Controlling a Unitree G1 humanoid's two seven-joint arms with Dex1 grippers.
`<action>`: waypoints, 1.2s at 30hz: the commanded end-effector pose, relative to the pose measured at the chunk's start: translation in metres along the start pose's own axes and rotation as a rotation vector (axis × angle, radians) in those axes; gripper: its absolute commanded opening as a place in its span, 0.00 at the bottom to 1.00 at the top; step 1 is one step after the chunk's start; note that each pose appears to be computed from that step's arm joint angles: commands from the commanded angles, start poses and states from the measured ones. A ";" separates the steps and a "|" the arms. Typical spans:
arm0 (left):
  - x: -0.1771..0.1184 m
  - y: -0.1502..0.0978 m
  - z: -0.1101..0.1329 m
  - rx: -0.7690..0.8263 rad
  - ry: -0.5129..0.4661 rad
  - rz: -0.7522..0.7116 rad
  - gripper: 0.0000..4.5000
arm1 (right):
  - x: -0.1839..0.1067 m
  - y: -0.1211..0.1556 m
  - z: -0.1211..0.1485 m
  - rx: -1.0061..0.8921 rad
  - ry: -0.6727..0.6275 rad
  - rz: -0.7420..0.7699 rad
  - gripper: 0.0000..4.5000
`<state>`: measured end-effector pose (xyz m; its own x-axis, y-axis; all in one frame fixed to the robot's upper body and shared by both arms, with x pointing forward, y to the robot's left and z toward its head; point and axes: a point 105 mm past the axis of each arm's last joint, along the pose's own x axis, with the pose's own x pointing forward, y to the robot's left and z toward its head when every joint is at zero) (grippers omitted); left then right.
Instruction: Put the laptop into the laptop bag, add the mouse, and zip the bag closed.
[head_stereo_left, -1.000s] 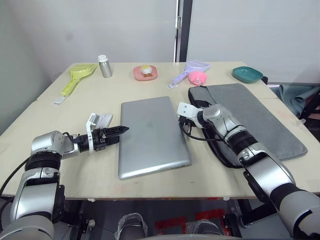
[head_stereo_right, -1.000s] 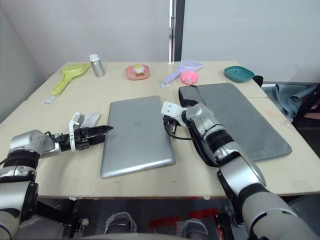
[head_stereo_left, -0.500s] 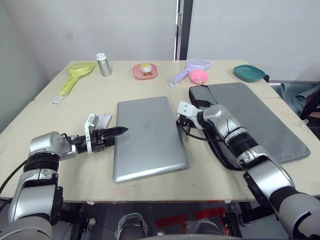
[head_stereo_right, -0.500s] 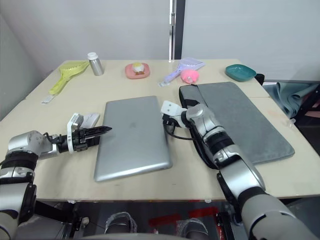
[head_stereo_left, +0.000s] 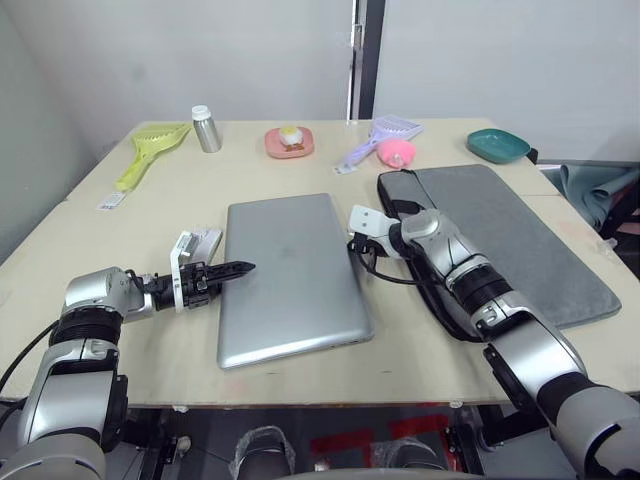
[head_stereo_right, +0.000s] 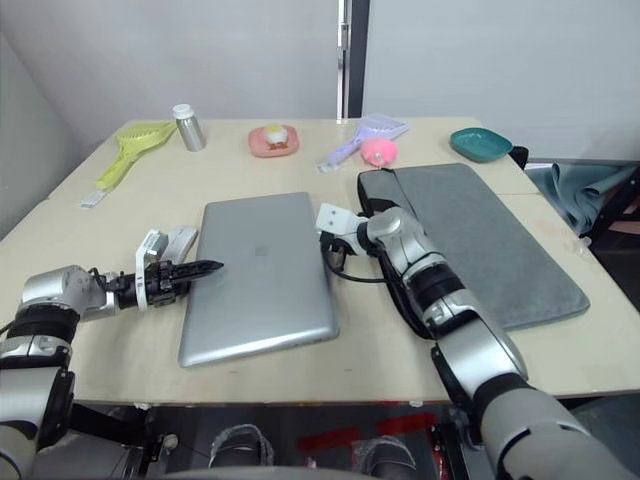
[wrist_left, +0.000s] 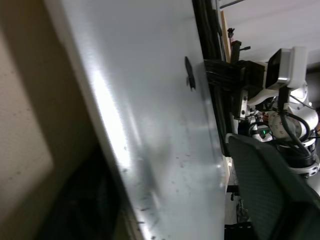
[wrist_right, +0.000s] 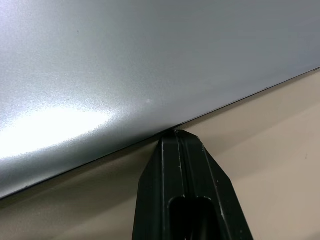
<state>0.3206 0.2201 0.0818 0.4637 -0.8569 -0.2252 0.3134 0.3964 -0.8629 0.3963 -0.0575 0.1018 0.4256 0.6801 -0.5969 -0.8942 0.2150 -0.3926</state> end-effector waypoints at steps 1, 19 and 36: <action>0.006 0.002 -0.008 -0.045 0.033 -0.013 0.33 | -0.002 -0.005 0.016 -0.034 -0.040 0.000 0.00; -0.018 -0.064 0.001 0.024 0.088 -0.084 0.07 | -0.067 -0.016 0.071 0.037 -0.310 0.025 0.00; -0.056 -0.089 0.010 0.018 -0.139 -0.156 0.07 | -0.249 0.022 0.008 0.553 -0.345 -0.308 0.93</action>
<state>0.2754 0.2314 0.1442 0.4982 -0.8499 -0.1718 0.3003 0.3550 -0.8853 0.2832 -0.2073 0.2369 0.6499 0.7162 -0.2545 -0.7464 0.6645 -0.0361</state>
